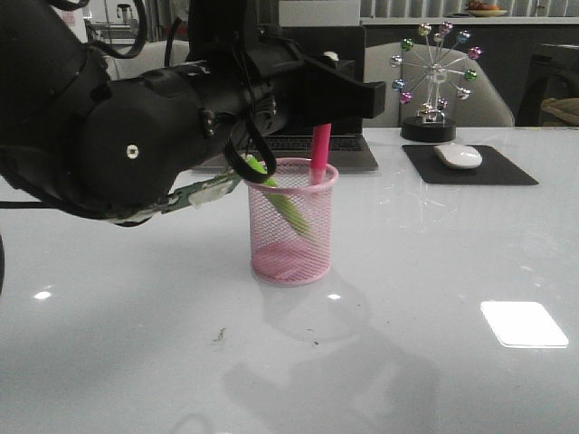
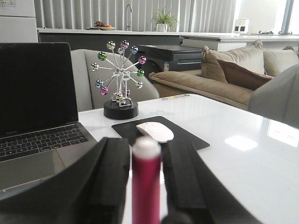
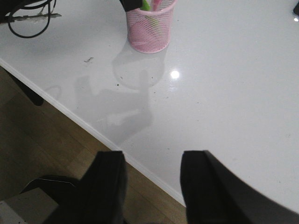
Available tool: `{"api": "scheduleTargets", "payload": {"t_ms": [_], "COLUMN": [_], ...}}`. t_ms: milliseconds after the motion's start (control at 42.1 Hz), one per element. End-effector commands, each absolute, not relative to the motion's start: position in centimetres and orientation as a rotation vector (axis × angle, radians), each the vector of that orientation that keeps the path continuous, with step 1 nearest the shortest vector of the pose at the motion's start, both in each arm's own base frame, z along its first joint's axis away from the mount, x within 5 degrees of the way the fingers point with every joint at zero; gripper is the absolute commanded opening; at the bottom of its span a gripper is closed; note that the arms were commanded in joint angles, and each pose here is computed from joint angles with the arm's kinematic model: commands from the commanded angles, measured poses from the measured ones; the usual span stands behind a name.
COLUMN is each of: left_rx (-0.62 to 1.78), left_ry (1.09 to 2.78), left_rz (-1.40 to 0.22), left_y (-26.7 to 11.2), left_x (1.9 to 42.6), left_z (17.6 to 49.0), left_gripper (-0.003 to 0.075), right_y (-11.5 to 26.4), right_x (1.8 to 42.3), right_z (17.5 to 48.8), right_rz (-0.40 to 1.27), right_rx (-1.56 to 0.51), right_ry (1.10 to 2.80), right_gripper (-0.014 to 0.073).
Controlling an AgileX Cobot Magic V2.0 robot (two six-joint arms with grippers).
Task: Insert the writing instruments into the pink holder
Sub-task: 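Lower the pink marker into the holder and open the left gripper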
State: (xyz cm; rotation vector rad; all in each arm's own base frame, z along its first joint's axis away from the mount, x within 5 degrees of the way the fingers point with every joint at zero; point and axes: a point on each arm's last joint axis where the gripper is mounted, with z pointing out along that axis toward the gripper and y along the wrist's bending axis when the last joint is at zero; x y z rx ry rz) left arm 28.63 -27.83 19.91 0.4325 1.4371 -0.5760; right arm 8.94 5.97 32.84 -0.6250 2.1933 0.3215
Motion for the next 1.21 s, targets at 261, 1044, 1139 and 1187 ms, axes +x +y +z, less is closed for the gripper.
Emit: {"api": "scheduleTargets", "payload": {"t_ms": [261, 1044, 1139, 1187], "left_rx": [0.369, 0.745, 0.760, 0.760], "left_ry": [1.300, 1.892, 1.915, 1.906], "left_rz": [-0.619, -0.378, -0.375, -0.375], "left_y": [-27.6, -13.4, -11.8, -10.8], "left_x": [28.3, 17.4, 15.2, 13.9], "left_z": [24.1, 37.6, 38.5, 39.1], "left_gripper": [0.0386, 0.0384, 0.0384, 0.0384], "right_y": [6.0, 6.0, 6.0, 6.0], "right_x": [9.2, 9.2, 9.2, 9.2], "right_z": [34.2, 34.2, 34.2, 34.2], "right_rz": [0.341, 0.341, 0.341, 0.341], "right_rx": [-0.593, -0.593, -0.593, -0.593], "right_ry": [2.107, 2.107, 2.107, 2.107], "right_gripper": [0.0395, 0.0395, 0.0395, 0.0395]}}
